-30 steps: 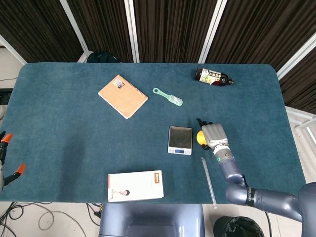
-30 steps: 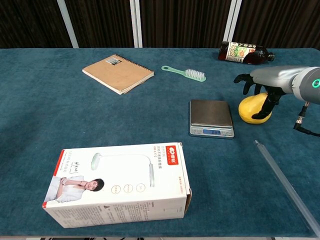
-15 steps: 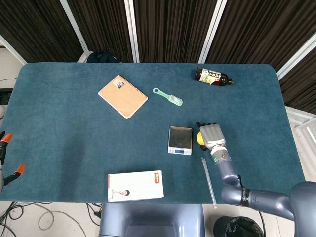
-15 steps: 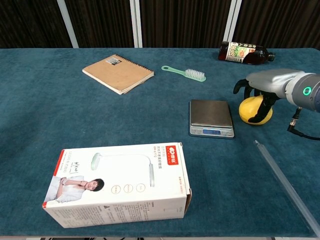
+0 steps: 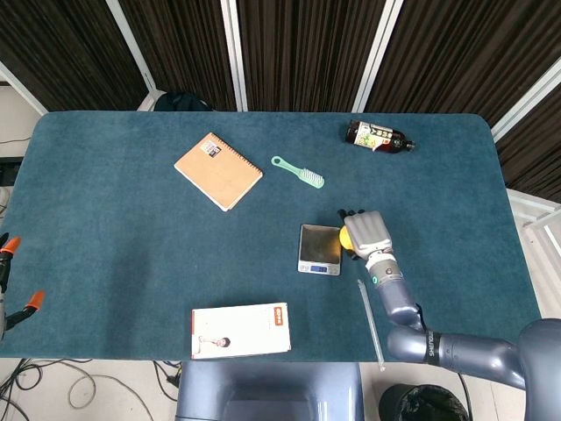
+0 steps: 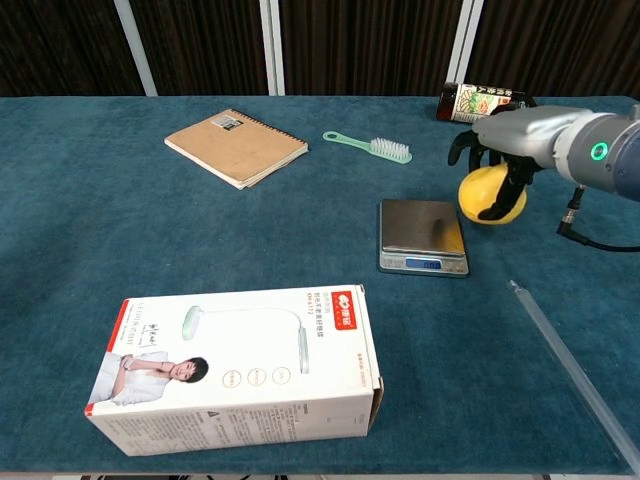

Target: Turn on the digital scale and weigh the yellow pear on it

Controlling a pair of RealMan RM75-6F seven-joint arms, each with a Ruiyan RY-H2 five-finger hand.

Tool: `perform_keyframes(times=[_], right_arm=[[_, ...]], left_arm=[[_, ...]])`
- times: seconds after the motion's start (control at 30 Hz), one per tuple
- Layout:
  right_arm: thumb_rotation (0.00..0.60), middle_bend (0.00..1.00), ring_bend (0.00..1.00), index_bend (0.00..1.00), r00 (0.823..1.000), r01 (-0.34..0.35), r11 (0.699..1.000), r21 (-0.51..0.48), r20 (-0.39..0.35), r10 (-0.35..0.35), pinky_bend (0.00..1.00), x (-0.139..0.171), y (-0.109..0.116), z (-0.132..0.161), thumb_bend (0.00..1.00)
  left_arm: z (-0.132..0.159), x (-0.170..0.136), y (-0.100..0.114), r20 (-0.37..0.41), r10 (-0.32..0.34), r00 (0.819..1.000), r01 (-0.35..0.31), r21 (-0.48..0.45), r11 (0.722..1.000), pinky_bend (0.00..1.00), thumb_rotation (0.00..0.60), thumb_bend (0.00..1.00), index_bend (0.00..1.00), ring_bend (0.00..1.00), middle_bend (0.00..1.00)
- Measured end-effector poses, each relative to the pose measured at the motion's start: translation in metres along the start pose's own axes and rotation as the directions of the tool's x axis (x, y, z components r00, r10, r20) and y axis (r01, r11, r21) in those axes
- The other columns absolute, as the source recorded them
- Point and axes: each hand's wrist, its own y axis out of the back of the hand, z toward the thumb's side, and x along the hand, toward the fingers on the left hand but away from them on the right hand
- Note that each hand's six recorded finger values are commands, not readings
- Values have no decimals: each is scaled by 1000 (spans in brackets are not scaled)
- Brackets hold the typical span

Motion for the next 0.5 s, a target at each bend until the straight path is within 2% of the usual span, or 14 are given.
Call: perform_keyframes(times=[0.27, 0.5], right_arm=[[600, 417, 464, 213, 999, -1, 1000, -2, -49, 0, 694, -4, 21, 34, 338], [600, 417, 463, 213, 997, -24, 1000, 10, -70, 25, 757, -9, 21, 60, 338]], left_arm=[[-1, 1, 1, -3, 0, 1000, 0, -7, 1000, 53, 600, 187, 102, 0, 50], [-3, 1, 1, -6, -2, 1000, 2, -12, 1000, 53, 600, 188, 102, 0, 50]])
